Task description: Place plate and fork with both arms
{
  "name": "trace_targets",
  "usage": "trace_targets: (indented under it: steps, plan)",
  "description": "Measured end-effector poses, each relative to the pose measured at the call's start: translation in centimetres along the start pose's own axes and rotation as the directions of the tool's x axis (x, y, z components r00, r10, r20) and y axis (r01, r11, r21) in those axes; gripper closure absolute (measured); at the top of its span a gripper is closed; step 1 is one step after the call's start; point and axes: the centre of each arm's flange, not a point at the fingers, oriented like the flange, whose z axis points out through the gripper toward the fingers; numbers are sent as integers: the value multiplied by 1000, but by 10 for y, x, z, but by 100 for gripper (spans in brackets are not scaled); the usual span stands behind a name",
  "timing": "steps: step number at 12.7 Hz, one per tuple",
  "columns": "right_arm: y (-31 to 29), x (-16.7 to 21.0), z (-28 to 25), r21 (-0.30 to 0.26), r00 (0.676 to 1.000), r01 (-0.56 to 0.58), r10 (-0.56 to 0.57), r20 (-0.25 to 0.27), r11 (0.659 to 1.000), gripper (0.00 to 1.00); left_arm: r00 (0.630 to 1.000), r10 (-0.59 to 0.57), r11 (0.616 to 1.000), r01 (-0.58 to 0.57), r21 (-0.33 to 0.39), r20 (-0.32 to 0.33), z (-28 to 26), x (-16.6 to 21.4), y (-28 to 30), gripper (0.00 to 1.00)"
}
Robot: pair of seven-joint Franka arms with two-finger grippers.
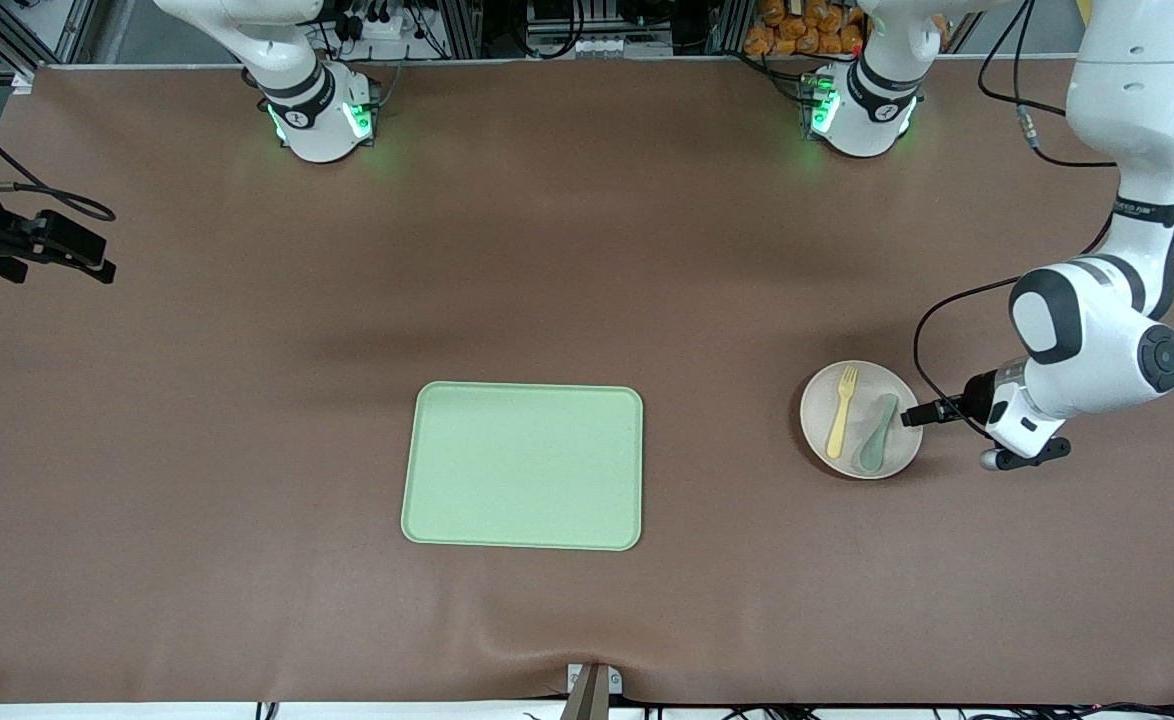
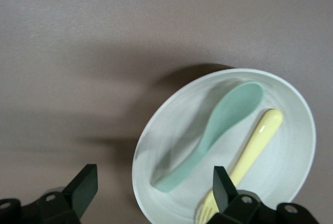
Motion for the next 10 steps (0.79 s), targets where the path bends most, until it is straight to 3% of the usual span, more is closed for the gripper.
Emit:
trace_targets:
  steps: [1,3,4,6,10]
  plan:
    - [0,0,0,0,1000,0,0,0,1000,0,1000,24,999,-24,-21,-5,4,1,-8,3]
    - [0,0,0,0,1000,0,0,0,1000,0,998,55,997,-56,-49,-16,7,3,-20,22]
    - [0,0,0,0,1000,0,0,0,1000,0,998,57,997,-58,-52,-17,8,4,-24,22]
    - [0,0,0,0,1000,0,0,0,1000,0,998,59,997,-60,-53,-14,12,4,-29,43]
    - [0,0,0,0,1000,0,0,0,1000,0,998,69,996,-70,-50,-9,22,4,-32,53]
